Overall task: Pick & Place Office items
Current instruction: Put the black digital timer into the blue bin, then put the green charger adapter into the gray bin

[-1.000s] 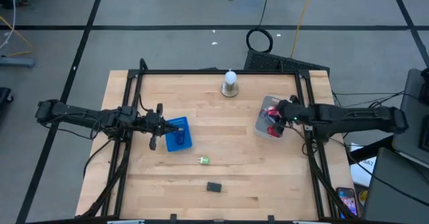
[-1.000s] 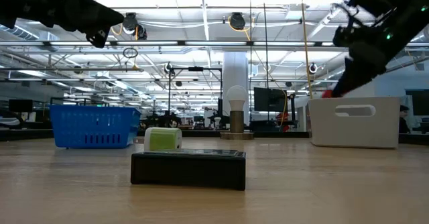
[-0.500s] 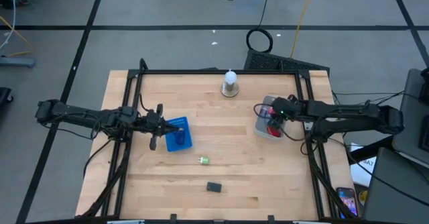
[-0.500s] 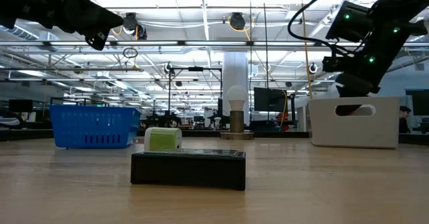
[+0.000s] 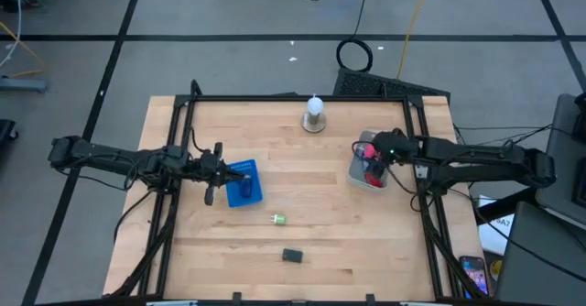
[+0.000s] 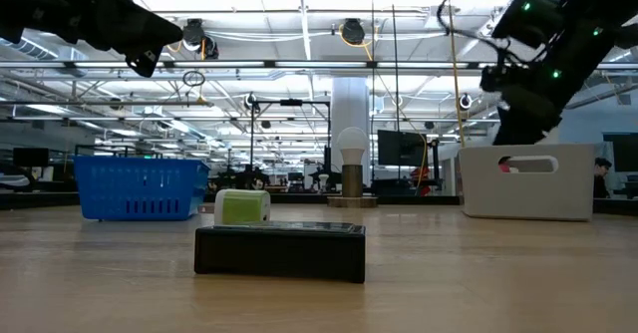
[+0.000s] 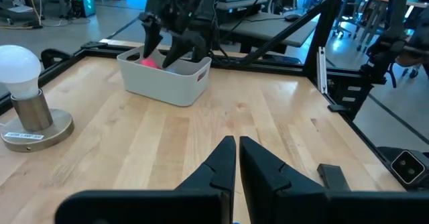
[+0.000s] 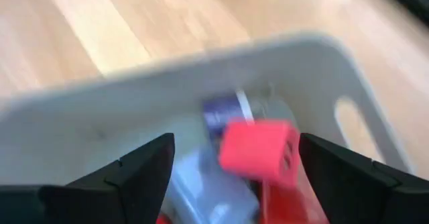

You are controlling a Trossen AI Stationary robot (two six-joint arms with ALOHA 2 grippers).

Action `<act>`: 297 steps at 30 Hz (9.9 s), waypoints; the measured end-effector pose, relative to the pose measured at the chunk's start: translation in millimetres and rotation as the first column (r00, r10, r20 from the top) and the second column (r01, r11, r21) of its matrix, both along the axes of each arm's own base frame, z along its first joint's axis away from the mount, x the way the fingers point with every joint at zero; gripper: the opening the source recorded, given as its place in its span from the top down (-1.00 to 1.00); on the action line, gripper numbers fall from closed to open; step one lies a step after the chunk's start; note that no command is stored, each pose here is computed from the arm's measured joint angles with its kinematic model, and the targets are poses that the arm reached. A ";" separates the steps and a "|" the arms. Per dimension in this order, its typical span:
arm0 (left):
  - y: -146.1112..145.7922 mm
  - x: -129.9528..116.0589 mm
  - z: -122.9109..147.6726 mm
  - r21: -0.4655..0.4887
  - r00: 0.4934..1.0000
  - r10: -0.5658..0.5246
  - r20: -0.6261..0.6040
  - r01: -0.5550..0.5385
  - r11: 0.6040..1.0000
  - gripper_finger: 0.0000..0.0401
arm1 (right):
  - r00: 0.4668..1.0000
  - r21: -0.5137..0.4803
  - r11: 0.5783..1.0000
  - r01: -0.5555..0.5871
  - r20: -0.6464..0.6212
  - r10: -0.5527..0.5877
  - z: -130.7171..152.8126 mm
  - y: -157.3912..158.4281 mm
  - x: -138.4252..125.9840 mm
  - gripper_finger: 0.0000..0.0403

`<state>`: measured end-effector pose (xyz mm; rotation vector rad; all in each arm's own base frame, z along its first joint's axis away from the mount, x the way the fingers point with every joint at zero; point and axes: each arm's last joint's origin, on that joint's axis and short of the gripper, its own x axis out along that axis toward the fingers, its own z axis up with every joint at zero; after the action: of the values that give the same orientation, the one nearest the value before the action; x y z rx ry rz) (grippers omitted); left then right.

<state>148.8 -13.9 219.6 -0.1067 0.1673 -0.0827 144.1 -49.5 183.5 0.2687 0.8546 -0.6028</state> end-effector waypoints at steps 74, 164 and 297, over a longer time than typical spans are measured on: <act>-100.4 162.6 -34.8 0.033 0.809 -0.083 -0.581 0.126 0.991 0.78 | 0.513 -0.445 0.853 -0.272 0.684 0.520 -7.4 59.9 -42.9 0.98; -117.8 201.0 45.5 0.088 0.880 -0.181 -0.439 0.243 0.966 0.25 | 0.486 -0.200 0.919 -0.339 0.799 0.353 -8.7 64.3 -28.2 0.98; -9.5 -19.6 11.0 0.149 0.978 0.210 -0.005 -0.207 0.967 0.53 | 0.596 -0.305 0.894 -0.327 0.668 0.446 -21.4 73.4 -17.9 0.98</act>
<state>129.2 -23.4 230.6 0.0231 0.1814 0.1413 126.2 23.9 162.0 0.1481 0.0621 -0.0991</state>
